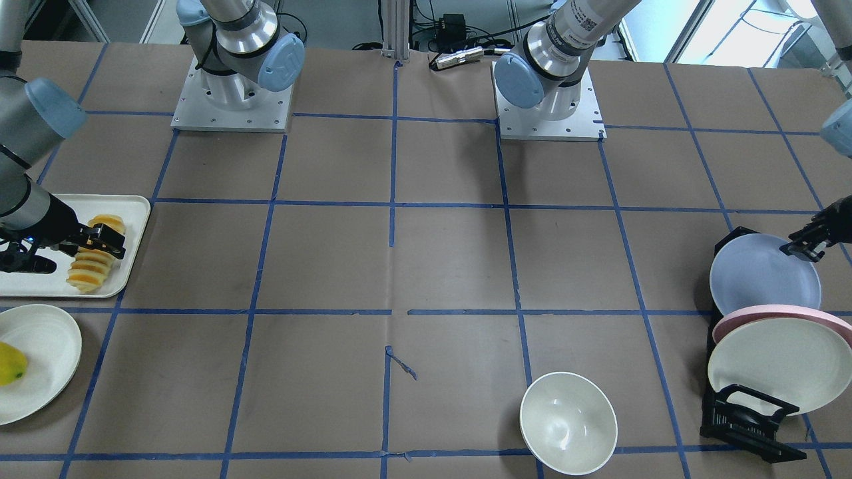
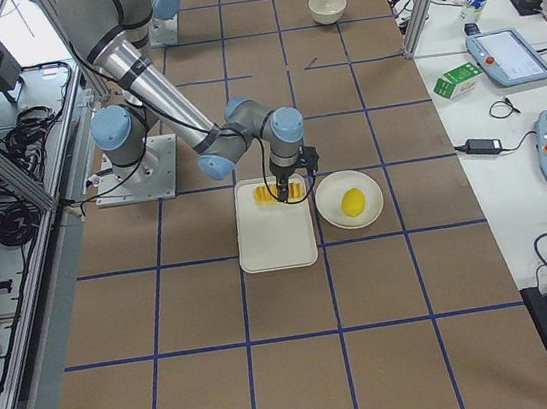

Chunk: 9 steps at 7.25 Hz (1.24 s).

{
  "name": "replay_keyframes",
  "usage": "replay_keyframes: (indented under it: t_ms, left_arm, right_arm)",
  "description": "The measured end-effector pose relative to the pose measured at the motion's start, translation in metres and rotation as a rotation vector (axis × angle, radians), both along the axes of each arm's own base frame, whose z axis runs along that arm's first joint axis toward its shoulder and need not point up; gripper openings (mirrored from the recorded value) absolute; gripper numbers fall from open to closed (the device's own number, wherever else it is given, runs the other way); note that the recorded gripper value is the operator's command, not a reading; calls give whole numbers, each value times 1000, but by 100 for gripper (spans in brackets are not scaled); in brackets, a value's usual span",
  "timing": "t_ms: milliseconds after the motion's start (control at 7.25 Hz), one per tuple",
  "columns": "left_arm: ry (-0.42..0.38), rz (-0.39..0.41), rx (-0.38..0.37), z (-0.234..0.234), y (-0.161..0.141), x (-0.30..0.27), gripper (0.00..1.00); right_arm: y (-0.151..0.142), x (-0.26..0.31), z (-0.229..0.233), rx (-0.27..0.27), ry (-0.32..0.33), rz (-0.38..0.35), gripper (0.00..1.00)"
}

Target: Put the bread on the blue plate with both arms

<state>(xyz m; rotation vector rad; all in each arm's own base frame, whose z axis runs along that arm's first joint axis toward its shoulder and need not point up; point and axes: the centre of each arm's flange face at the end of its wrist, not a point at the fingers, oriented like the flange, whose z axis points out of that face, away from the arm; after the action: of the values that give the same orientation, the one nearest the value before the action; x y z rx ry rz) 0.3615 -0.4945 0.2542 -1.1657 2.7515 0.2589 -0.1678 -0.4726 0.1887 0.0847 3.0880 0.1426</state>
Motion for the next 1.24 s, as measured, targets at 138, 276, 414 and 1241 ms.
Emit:
replay_keyframes:
  t_ms: [138, 276, 414, 1241]
  left_arm:
    - [3, 1, 2, -2, 0, 0, 0]
    - [5, 2, 4, -4, -1, 1, 0]
    - [8, 7, 4, -5, 0, 2, 0]
    - [10, 30, 11, 42, 16, -1, 0]
  right_arm:
    - [0, 1, -1, 4, -8, 0, 37]
    - [1, 1, 0, 5, -10, 1, 26]
    - [1, 1, 1, 11, -11, 3, 13]
    - [2, 0, 17, 47, 18, 18, 0]
